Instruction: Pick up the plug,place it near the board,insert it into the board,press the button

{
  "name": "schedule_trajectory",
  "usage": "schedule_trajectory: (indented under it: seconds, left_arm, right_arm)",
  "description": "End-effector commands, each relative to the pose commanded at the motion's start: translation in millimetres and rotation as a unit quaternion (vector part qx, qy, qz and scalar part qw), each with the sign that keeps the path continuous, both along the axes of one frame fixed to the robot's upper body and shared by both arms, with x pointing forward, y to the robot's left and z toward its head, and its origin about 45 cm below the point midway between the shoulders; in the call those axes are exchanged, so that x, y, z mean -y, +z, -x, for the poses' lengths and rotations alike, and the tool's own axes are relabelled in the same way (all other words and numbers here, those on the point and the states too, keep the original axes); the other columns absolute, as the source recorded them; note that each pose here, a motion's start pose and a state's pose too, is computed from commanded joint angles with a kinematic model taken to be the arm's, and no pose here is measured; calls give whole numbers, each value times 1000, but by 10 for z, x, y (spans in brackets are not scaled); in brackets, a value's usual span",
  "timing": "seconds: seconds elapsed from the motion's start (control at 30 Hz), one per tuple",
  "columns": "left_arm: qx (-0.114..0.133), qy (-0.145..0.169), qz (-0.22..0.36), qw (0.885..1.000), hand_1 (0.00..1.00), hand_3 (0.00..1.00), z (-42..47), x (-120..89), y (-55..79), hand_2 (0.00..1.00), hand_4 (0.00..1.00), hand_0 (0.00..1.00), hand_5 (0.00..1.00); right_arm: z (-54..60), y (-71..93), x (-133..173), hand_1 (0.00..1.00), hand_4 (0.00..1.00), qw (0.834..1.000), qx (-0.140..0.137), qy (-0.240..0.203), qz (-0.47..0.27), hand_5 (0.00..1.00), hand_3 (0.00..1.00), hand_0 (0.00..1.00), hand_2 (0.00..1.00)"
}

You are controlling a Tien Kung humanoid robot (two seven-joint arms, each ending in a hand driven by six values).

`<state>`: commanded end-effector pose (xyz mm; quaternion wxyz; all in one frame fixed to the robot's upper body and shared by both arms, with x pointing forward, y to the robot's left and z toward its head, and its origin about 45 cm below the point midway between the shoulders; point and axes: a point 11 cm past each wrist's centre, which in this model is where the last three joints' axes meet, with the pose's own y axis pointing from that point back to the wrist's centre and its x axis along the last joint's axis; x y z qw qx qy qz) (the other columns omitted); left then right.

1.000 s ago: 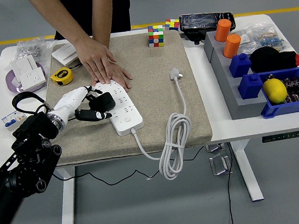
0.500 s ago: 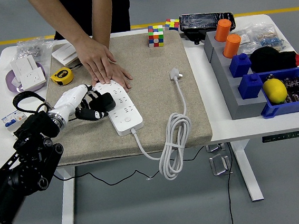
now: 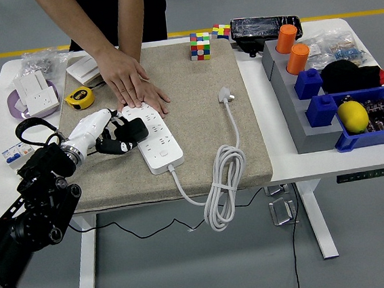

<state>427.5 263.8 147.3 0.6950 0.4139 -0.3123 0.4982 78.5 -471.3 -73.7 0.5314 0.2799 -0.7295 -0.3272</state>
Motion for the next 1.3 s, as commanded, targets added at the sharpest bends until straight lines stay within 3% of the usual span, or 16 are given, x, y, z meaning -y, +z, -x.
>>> schedule_trajectory:
  seconds: [0.07,0.1,0.5,1.03,1.27,1.3]
  left_arm:
    - [-2,1,1,1000,187,482,5,-8,-5,277,704,338,138]
    - [-4,1,2,1000,180,434,8,-18,-12,225,673,335,151]
    - [-18,24,47,998,179,418,64,-119,-19,217,664,334,154]
    - [25,57,143,988,176,412,106,-244,290,217,648,337,175]
    - [52,96,106,988,186,405,183,-555,319,217,638,341,197]
    - [54,103,92,989,223,472,201,-616,294,272,658,355,219]
  right_arm:
    - [4,-1,-1,773,998,1000,-1,0,0,998,753,820,747]
    - [7,-2,-2,774,998,1000,-1,0,0,998,753,820,747]
    - [36,-10,-8,775,998,1000,-4,-1,-1,998,753,820,747]
    - [38,-12,-13,775,998,1000,-3,-2,-1,998,753,818,747]
    - [31,-13,-18,775,998,1000,-2,-4,-2,998,753,818,747]
    - [34,-14,-18,775,998,1000,-2,-5,-2,998,752,818,748]
